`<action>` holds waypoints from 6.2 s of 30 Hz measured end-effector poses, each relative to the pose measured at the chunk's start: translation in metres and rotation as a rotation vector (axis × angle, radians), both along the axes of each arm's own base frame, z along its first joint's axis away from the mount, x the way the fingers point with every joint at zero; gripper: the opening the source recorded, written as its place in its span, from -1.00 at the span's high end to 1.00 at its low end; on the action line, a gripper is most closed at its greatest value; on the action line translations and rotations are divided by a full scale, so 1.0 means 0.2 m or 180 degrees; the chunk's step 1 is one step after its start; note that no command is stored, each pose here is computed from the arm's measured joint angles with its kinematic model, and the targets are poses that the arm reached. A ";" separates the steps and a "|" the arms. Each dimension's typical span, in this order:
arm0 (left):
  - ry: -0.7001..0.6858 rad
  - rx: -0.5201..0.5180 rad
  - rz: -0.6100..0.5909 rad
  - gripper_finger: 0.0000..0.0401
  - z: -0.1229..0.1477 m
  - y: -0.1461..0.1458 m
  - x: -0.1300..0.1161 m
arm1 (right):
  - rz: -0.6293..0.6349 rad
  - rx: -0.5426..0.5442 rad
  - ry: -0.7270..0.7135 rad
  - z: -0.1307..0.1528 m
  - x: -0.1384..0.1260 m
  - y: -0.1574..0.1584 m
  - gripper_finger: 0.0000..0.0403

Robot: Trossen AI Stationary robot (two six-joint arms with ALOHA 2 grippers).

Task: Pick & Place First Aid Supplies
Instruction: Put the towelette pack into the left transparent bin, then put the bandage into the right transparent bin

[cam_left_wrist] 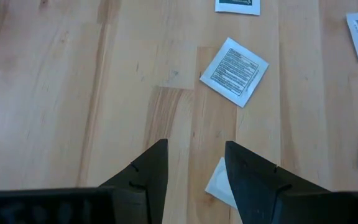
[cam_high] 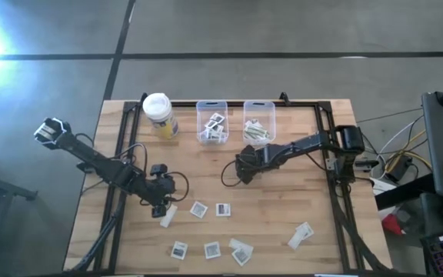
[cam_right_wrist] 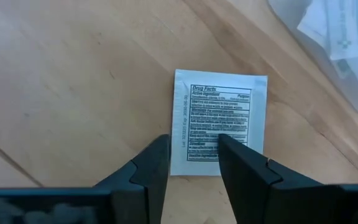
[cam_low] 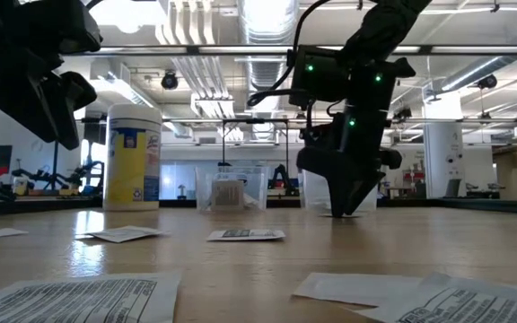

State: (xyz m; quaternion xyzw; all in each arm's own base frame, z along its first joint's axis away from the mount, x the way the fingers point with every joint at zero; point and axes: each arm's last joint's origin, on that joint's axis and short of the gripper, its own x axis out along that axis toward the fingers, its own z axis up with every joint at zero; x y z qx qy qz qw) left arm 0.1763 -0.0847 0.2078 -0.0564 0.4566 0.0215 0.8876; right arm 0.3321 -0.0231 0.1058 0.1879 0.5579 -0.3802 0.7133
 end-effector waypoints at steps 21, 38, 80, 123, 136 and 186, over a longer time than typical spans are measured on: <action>0.0001 -0.0003 0.0004 0.25 0.00 0.00 0.00 | 0.0016 0.0056 0.0022 0.05 -0.03 -0.03 0.95; 0.0003 -0.0020 0.0029 0.25 0.00 0.00 0.00 | 0.0401 0.0023 -0.0659 0.46 -0.13 0.09 0.96; 0.0030 -0.0037 0.0071 0.25 0.00 0.00 0.00 | 0.0532 -0.0853 -0.2910 0.64 0.16 -0.38 0.96; 0.0167 -0.0486 0.0255 0.25 0.05 -0.03 -0.01 | 0.0911 -0.0155 -0.1216 0.81 0.33 -0.30 0.29; 0.0576 -0.0926 0.0387 0.36 0.04 -0.17 -0.07 | 0.1475 -0.0090 -0.1267 0.92 0.29 0.04 0.41; 0.1337 -0.0987 0.1673 0.24 -0.32 -0.32 0.05 | 0.1582 0.0141 -0.1255 0.90 0.26 0.39 0.68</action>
